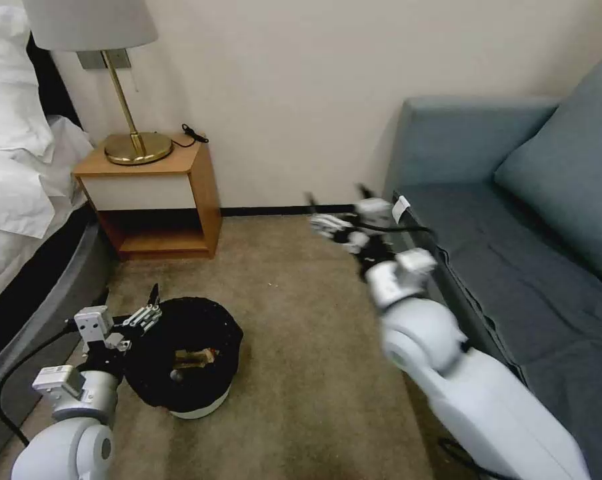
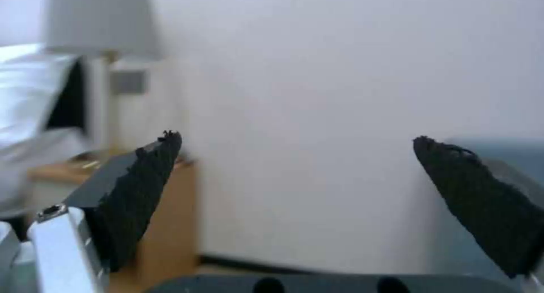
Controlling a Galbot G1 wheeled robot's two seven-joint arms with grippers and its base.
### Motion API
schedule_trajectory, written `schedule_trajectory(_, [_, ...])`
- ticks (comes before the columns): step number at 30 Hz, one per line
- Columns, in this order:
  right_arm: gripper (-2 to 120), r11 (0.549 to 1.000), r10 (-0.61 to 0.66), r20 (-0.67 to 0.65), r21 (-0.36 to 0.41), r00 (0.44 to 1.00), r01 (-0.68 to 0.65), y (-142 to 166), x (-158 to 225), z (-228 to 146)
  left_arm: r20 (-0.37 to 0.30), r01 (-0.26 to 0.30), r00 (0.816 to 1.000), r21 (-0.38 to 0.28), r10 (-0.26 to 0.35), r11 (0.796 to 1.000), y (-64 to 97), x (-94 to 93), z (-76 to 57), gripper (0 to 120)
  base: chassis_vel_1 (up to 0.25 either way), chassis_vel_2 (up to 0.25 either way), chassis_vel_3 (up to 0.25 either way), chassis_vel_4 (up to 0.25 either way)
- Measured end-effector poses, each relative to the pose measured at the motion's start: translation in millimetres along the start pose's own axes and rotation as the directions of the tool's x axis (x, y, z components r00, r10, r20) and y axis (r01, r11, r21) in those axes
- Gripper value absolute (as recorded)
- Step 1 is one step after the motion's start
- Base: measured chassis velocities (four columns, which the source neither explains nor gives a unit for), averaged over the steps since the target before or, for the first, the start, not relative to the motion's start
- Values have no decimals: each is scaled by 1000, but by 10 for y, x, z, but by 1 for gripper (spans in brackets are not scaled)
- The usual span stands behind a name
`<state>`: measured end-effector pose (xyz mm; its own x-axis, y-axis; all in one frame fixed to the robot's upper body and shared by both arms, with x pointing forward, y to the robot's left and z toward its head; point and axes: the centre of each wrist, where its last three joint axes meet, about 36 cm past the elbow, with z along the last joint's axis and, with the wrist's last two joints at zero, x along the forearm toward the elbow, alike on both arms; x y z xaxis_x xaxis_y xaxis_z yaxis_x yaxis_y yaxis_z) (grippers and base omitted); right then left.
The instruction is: Pick up the trash bin, then pick up the garbage on the floor and place it into the trash bin.
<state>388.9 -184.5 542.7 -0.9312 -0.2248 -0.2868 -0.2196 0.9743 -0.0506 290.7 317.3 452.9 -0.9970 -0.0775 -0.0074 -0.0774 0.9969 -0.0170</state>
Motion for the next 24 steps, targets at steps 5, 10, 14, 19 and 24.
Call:
schedule_trajectory(5, [100,992,124,-1,31,992,-124,-88,431,-77,18,-20,1000,-38,20,999,-97,70,-62,100,0,0,0,0])
schedule_trajectory(10, [100,971,234,-30,58,972,-232,-57,805,43,32,-33,999,-64,35,997,-148,106,-73,100,0,0,0,0])
schedule_trajectory(14, [100,964,263,-61,66,963,-259,-8,948,57,30,-28,999,-80,31,996,-167,140,-79,100,0,0,0,0])
schedule_trajectory(19, [100,956,289,-73,79,955,-283,18,1021,38,18,-21,1000,-93,23,995,-178,188,-66,100,0,0,0,0])
schedule_trajectory(24, [100,948,316,-86,73,945,-311,62,1062,12,3,-26,1000,-88,27,996,-242,215,-9,100,0,0,0,0])
